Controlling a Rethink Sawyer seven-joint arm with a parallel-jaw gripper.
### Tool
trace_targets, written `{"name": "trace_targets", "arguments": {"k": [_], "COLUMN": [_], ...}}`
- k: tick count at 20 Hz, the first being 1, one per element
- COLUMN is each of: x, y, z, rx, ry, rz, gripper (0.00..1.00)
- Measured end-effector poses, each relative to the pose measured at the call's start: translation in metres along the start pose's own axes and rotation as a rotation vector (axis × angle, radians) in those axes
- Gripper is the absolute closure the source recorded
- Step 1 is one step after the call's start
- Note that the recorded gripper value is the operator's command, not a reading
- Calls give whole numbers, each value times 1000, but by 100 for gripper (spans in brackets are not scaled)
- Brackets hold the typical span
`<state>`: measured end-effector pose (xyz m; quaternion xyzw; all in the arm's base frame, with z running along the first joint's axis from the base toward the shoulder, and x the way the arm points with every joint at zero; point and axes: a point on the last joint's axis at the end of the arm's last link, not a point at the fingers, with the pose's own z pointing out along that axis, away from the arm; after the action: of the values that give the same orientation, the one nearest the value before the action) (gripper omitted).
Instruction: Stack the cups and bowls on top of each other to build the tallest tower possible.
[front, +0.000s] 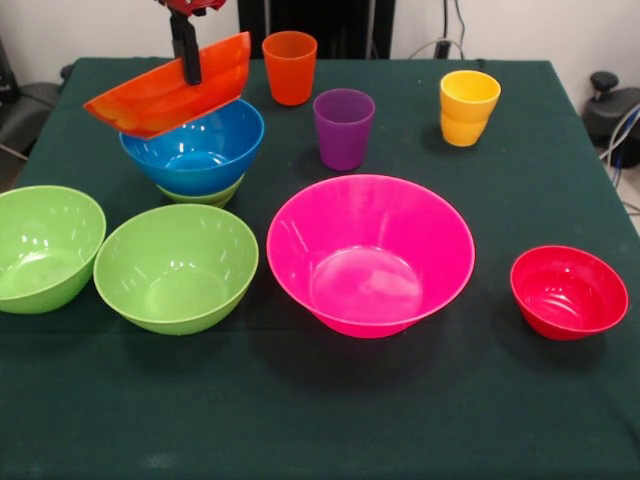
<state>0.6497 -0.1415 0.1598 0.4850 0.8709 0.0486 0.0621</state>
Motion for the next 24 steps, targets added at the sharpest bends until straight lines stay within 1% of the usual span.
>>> {"name": "trace_targets", "arguments": {"k": [7,11,16,24], "x": [6,16,26,31], "y": [6,11,15,18], "z": [7,15,22,24], "rx": [-1,2,8,11], "ry": [9,26,36,36], "rz": [-12,-25,-45,-60], "gripper": [100,100,100,100]}}
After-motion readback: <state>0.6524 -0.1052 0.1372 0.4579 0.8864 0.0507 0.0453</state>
